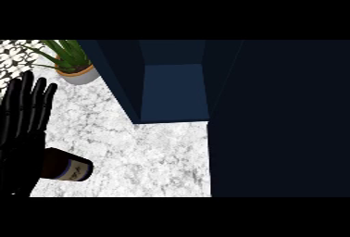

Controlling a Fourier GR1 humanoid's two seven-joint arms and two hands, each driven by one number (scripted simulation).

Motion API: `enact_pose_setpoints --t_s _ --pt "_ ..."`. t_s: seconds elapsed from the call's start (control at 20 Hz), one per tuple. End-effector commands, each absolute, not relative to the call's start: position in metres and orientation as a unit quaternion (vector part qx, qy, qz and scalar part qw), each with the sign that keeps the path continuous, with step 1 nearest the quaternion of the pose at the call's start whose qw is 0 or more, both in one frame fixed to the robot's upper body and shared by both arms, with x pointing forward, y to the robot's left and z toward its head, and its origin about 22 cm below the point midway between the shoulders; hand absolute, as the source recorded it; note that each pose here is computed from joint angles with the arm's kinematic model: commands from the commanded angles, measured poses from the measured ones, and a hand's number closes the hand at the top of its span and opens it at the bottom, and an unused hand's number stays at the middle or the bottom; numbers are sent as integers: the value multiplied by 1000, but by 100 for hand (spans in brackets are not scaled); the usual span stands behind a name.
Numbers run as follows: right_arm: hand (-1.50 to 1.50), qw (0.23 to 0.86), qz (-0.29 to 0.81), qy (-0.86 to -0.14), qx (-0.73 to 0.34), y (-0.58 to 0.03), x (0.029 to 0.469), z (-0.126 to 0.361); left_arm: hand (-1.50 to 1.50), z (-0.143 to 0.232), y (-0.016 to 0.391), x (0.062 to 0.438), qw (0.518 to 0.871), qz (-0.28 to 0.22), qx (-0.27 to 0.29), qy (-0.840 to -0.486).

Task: Pick up the wine, place it into the cabinet and close the cabinet

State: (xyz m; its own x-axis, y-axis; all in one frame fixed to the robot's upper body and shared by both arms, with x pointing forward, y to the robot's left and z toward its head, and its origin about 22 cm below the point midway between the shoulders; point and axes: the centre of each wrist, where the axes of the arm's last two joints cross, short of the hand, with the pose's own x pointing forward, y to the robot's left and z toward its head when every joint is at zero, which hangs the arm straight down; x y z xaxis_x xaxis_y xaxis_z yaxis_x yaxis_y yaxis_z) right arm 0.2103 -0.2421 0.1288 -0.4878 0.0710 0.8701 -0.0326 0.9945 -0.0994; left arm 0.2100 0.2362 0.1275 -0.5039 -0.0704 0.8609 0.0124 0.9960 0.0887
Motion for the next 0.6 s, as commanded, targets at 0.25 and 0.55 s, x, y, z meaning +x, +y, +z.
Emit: enact_pose_setpoints --t_s 0.25,0.55 --pt "-150 509 41 -860 -2 -241 157 122 -150 134 249 151 493 -92 -11 -865" --pt "-150 559 102 -819 79 -240 148 146 -150 144 216 120 569 5 -147 -809"
